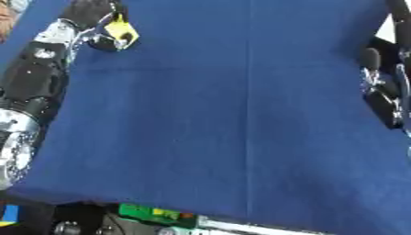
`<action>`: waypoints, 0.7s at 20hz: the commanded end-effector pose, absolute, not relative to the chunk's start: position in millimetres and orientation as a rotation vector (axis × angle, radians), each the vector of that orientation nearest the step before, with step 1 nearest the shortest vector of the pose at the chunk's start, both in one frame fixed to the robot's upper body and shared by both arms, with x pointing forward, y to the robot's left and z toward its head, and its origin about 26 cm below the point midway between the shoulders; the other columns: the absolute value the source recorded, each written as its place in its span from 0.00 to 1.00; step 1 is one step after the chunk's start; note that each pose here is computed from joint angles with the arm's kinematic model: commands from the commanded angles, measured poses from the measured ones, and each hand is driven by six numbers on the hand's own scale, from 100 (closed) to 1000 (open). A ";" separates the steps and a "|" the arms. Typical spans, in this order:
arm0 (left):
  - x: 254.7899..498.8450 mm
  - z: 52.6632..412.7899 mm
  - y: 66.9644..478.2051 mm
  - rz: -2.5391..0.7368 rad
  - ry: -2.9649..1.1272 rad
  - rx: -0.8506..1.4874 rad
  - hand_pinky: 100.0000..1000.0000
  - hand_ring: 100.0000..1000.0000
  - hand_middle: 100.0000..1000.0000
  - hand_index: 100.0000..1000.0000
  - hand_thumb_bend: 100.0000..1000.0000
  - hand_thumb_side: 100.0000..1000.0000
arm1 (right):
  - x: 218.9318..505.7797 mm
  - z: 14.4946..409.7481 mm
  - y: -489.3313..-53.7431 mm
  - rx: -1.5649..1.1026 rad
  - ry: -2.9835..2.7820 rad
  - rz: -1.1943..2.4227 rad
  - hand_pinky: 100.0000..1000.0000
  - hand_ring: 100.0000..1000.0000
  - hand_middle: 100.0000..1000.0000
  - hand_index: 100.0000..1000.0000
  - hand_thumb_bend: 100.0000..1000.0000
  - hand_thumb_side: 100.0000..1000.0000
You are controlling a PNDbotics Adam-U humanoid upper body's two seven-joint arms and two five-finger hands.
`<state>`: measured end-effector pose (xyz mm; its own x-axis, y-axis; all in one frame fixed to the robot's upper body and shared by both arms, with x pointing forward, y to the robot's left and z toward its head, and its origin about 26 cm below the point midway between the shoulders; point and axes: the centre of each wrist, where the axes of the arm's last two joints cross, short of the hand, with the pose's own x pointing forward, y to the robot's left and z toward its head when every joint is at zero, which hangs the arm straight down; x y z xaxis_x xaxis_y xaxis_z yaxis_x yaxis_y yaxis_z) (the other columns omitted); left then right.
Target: Pick up the objects with one hand, pass them to the other hand, and then place them into the box on the other side of the table.
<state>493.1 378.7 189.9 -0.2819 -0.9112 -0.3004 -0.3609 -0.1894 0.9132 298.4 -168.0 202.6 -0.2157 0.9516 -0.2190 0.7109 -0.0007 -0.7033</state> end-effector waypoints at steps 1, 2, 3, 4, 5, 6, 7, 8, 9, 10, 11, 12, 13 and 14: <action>491.2 213.6 391.1 -1.473 -1.582 1.537 0.60 0.36 0.31 0.44 0.18 0.13 | 295.6 209.6 -170.8 -1.749 -1.973 1.037 0.91 0.98 0.99 1.00 0.00 0.00; 491.2 213.6 391.5 -1.473 -1.573 1.536 0.61 0.38 0.34 0.47 0.20 0.15 | 295.6 209.6 -170.9 -1.749 -1.972 1.038 0.91 0.98 0.99 1.00 0.00 0.00; 491.0 213.2 391.9 -1.467 -1.564 1.536 0.63 0.41 0.39 0.53 0.23 0.16 | 295.6 209.6 -170.9 -1.750 -1.972 1.039 0.91 0.98 0.99 1.00 0.00 0.00; 491.0 212.3 392.2 -1.463 -1.551 1.535 0.66 0.46 0.44 0.60 0.27 0.18 | 295.6 209.5 -170.9 -1.750 -1.971 1.038 0.91 0.98 0.99 1.00 0.00 0.00; 491.0 211.3 392.3 -1.462 -1.535 1.533 0.69 0.53 0.52 0.68 0.32 0.20 | 295.6 209.5 -170.9 -1.750 -1.971 1.037 0.91 0.98 0.99 1.00 0.00 0.00; 491.0 210.3 392.3 -1.458 -1.519 1.532 0.70 0.55 0.54 0.71 0.33 0.21 | 295.6 209.6 -170.8 -1.750 -1.971 1.037 0.91 0.98 0.99 1.00 0.00 0.00; 490.9 208.5 392.6 -1.456 -1.499 1.529 0.73 0.60 0.60 0.77 0.36 0.22 | 295.6 209.6 -170.6 -1.749 -1.971 1.036 0.91 0.98 0.99 1.00 0.00 0.00; 490.7 205.6 393.2 -1.458 -1.472 1.522 0.76 0.66 0.67 0.82 0.38 0.24 | 295.6 209.6 -170.5 -1.749 -1.972 1.035 0.91 0.98 0.99 1.00 0.00 0.00; 490.6 203.1 393.3 -1.458 -1.448 1.513 0.76 0.68 0.69 0.84 0.38 0.24 | 295.6 209.6 -170.3 -1.748 -1.972 1.034 0.91 0.98 0.99 1.00 0.00 0.00; 490.5 201.4 393.6 -1.451 -1.429 1.505 0.78 0.71 0.72 0.87 0.37 0.24 | 295.5 209.6 -170.1 -1.746 -1.974 1.033 0.91 0.98 0.99 1.00 0.00 0.00; 490.5 200.0 393.7 -1.440 -1.415 1.499 0.78 0.71 0.73 0.87 0.37 0.23 | 295.5 209.5 -169.8 -1.745 -1.976 1.032 0.91 0.98 0.99 1.00 0.00 0.00; 490.4 198.8 393.8 -1.428 -1.406 1.492 0.79 0.72 0.74 0.88 0.35 0.23 | 295.5 209.4 -169.7 -1.743 -1.978 1.031 0.91 0.98 0.99 1.00 0.00 0.00; 490.2 197.4 394.0 -1.412 -1.400 1.485 0.79 0.72 0.74 0.88 0.32 0.23 | 295.4 209.4 -169.5 -1.741 -1.980 1.030 0.91 0.98 0.99 1.00 0.00 0.00; 490.1 195.7 394.2 -1.399 -1.395 1.475 0.79 0.72 0.74 0.87 0.30 0.23 | 295.4 209.3 -169.3 -1.739 -1.982 1.028 0.90 0.98 0.99 1.00 0.00 0.00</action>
<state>492.3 382.0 180.4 -0.1819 -0.9503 -0.2525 -0.2300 -0.2086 0.9506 298.4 -168.1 202.5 -0.2151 0.9518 -0.2187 0.7085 -0.0020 -0.7057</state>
